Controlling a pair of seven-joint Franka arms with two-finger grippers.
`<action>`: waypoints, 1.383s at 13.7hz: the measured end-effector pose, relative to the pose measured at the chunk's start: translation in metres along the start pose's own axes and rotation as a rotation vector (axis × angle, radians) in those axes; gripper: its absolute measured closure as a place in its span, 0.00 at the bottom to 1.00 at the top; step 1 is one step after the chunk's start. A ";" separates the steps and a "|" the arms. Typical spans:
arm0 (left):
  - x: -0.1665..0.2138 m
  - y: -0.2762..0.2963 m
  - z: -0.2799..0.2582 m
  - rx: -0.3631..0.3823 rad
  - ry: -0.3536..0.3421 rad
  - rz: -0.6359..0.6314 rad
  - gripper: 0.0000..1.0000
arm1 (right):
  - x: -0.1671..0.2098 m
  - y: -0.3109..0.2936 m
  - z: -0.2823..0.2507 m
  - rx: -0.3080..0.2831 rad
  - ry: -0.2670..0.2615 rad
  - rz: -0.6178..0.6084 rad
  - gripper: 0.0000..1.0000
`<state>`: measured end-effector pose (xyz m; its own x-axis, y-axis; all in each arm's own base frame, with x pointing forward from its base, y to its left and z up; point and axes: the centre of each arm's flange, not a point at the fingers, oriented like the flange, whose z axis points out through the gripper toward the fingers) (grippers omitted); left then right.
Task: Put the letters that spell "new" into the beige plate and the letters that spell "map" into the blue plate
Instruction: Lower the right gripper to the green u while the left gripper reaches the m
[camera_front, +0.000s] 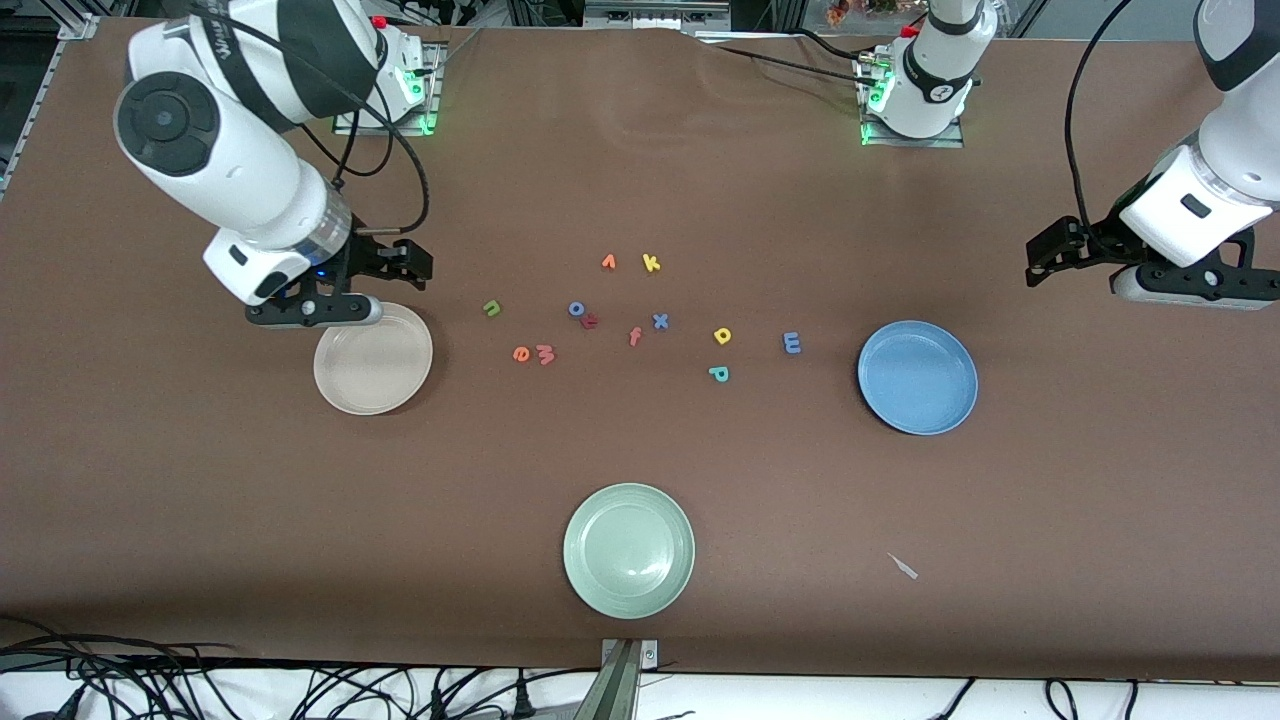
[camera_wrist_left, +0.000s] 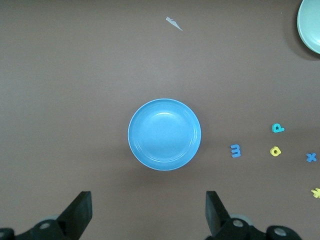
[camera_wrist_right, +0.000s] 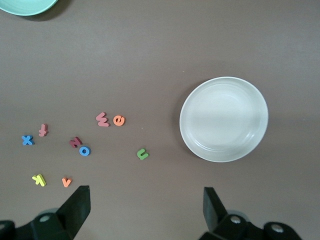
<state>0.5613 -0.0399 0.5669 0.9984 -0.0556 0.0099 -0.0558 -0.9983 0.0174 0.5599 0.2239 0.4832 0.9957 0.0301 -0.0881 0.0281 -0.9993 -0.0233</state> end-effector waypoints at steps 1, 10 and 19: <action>0.000 0.001 0.000 0.000 0.000 0.001 0.00 | -0.002 -0.004 0.007 0.001 0.002 0.004 0.00; 0.014 0.001 0.006 -0.004 -0.002 0.003 0.00 | -0.023 -0.040 0.066 -0.031 0.019 0.044 0.00; 0.014 0.080 0.070 0.001 -0.248 0.110 0.00 | -0.044 -0.048 0.127 -0.025 0.037 0.069 0.00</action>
<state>0.5718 -0.1220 0.4981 0.9580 -0.1660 -0.2339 -0.1639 -0.9861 0.0285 0.5033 0.2734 0.3619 0.9979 -0.0391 -0.0513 -0.0388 -0.9992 0.0060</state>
